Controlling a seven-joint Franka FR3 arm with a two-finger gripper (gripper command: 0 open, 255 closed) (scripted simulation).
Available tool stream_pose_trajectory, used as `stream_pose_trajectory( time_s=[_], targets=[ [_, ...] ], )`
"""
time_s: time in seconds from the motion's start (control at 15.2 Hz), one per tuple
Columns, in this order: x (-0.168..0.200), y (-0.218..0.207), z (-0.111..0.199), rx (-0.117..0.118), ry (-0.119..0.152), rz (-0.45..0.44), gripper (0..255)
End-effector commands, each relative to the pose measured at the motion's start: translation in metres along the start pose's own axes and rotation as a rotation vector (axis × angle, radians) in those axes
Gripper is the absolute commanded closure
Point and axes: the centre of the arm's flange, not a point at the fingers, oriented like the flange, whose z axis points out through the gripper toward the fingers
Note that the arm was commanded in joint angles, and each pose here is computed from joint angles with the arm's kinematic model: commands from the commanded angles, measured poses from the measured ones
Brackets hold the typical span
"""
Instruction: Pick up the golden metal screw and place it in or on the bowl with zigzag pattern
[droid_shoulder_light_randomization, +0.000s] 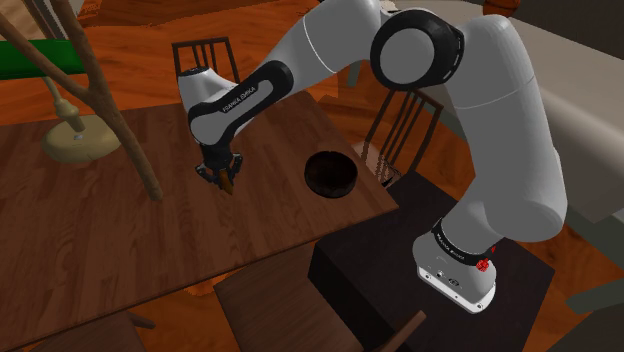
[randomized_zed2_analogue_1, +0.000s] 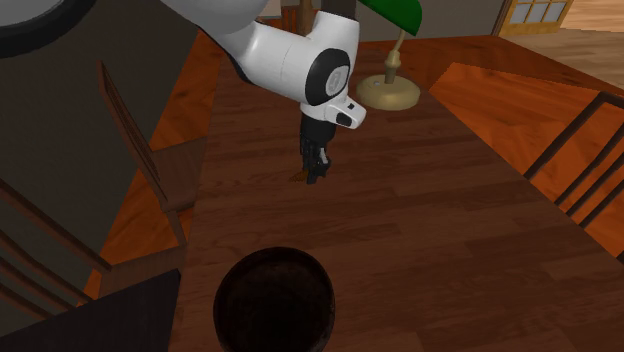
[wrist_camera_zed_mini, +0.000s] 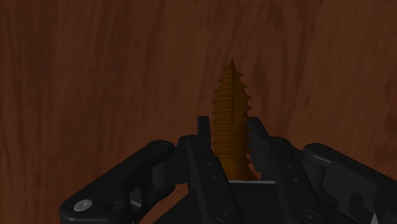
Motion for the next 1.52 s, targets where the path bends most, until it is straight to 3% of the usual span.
stream_pose_trajectory(
  time_s=[0.0,0.33,1.45],
  targets=[
    [-0.003,-0.002,0.006,-0.001,-0.007,-0.004,255],
    [-0.003,-0.001,0.005,-0.001,-0.007,-0.004,255],
    [-0.017,-0.002,-0.083,-0.001,-0.007,-0.004,255]
  ],
)
